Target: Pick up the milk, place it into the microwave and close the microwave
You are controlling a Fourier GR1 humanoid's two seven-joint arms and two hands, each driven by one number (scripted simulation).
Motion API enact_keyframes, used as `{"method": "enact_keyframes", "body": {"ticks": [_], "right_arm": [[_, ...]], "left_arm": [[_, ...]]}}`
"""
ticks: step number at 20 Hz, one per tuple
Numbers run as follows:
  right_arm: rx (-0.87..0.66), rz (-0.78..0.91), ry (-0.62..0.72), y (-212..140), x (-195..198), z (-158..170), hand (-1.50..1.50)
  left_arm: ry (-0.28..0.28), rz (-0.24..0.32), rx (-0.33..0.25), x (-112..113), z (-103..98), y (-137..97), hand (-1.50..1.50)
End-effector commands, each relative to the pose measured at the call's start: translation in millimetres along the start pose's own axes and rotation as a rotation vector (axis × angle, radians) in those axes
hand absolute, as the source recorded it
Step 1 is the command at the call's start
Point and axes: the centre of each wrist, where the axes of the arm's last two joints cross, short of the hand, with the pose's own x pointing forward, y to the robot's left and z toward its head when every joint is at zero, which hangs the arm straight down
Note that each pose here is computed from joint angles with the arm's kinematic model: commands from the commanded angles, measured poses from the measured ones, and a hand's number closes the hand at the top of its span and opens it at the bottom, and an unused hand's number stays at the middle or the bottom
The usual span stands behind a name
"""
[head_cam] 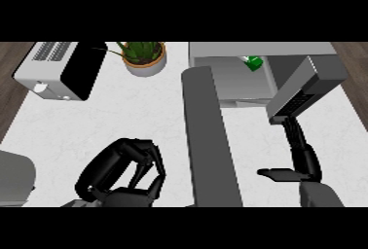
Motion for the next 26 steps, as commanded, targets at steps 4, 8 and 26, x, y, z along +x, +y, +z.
{"method": "enact_keyframes", "body": {"ticks": [4, 8, 26], "right_arm": [[0.021, 0.004, -0.043, -37.0, 20.1, 40.6, -1.50], [0.042, 0.024, -0.060, -33.6, 34.5, 55.1, -1.50], [0.239, -0.111, -0.242, -48.0, 126.8, 43.0, -1.50]], "left_arm": [[0.073, -0.065, -0.154, -36.5, -42.9, -37.6, 1.50], [0.133, -0.110, -0.163, -83.8, -46.3, -62.1, 1.50], [0.099, -0.147, -0.018, -136.6, -68.2, -105.8, 1.50]]}}
